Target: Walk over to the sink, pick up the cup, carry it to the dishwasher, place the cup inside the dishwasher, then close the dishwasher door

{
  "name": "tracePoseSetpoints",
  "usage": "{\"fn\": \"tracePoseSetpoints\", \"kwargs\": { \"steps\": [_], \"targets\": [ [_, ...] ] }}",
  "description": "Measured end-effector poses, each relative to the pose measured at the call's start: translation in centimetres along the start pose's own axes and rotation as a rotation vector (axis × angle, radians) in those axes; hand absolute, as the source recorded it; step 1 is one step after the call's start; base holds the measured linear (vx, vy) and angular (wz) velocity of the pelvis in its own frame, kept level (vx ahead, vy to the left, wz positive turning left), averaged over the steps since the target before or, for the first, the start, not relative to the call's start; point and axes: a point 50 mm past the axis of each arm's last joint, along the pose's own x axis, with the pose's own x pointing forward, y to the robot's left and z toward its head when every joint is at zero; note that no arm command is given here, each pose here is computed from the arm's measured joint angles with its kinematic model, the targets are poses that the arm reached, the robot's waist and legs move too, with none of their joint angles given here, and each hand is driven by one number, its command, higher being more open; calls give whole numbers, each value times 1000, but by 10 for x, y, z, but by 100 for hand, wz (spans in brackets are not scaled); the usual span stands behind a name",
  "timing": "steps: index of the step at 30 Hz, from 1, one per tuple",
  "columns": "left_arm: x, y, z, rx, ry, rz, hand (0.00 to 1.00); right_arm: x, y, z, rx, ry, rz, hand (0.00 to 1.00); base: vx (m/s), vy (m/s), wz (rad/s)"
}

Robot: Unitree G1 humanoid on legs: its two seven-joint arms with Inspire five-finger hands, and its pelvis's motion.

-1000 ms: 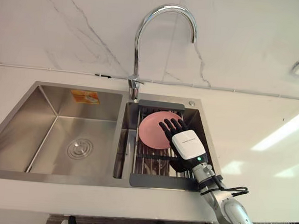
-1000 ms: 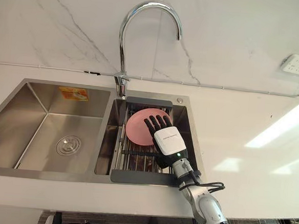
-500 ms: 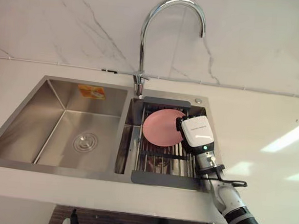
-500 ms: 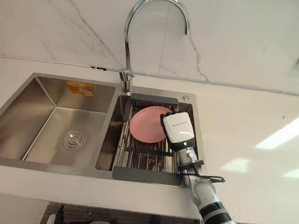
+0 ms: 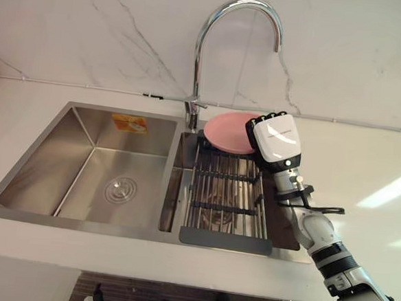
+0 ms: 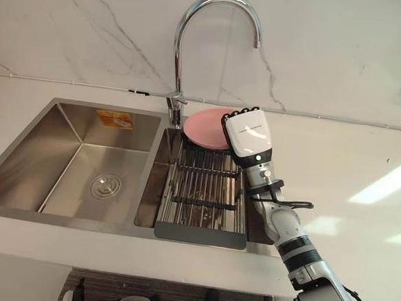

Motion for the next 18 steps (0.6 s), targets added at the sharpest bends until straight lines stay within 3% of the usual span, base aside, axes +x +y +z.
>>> {"fn": "tracePoseSetpoints", "kwargs": {
  "steps": [9,18],
  "targets": [
    [0,-1,2,-14,-4,-4,100,1,-1,5,114,-71,74,0,0,0,0],
    [0,-1,2,-34,-5,-7,100,9,-25,6,177,-84,1,0,-3,1,-4]
  ]
}}
